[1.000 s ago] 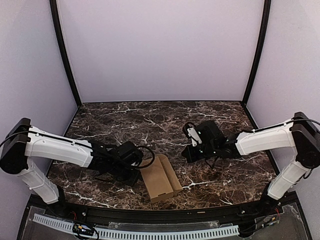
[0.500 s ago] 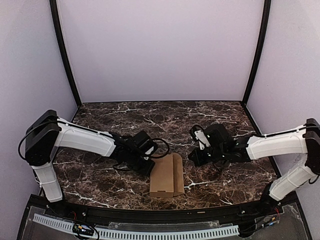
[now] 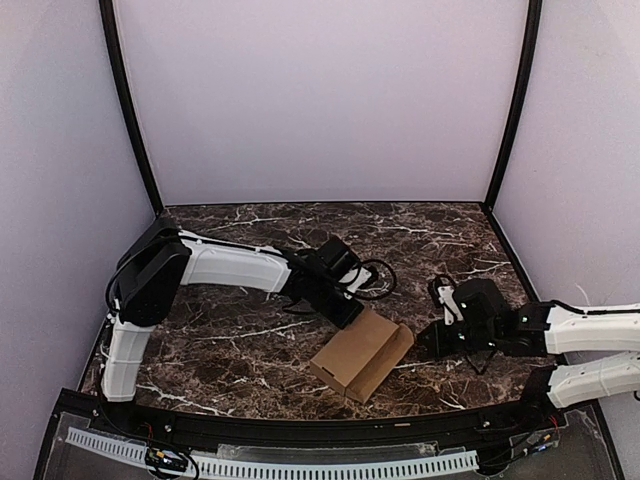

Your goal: Fold the paper box

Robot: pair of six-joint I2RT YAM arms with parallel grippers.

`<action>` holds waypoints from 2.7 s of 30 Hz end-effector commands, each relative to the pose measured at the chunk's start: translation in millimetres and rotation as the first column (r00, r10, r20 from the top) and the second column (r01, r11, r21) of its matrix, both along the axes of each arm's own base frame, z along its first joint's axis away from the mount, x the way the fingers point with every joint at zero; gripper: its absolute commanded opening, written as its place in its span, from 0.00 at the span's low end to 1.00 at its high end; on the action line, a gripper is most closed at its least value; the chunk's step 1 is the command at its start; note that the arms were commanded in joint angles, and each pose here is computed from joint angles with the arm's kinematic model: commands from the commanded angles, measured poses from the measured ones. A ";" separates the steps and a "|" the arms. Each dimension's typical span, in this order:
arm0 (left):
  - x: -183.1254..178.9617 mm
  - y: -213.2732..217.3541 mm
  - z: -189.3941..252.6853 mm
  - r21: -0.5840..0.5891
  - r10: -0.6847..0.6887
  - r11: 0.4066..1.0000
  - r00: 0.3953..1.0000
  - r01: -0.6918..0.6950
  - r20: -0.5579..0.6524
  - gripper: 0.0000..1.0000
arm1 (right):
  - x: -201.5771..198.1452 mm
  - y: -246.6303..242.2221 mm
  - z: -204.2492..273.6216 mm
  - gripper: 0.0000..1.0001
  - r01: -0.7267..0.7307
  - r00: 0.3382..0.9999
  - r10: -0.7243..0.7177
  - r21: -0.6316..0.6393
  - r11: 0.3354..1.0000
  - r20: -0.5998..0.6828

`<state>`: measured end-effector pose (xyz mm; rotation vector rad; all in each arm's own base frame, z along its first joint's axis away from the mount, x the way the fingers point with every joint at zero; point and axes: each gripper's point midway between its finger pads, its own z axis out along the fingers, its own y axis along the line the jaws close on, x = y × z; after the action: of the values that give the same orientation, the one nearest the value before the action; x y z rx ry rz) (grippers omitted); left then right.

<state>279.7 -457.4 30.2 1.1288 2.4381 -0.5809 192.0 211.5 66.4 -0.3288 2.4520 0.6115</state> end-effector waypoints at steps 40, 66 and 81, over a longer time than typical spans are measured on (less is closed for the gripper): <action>-118.6 4.0 58.5 0.014 -0.100 0.995 0.984 0.103 -0.145 0.01 | 35.5 -2.1 18.6 0.06 -0.046 0.998 0.037 0.165 0.985 0.056; -125.8 25.1 48.1 0.019 -0.093 0.995 0.986 0.096 -0.137 0.01 | 17.7 12.2 -10.3 0.17 -0.139 0.986 0.153 0.172 0.975 -0.071; -125.7 25.2 47.7 0.015 -0.093 0.995 0.987 0.096 -0.134 0.01 | 17.8 25.0 -10.2 0.09 -0.203 0.975 0.214 0.168 0.965 -0.055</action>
<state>159.9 -440.5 73.3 1.2552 2.5088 -0.6862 205.1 225.8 44.5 -0.4523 2.4931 0.9023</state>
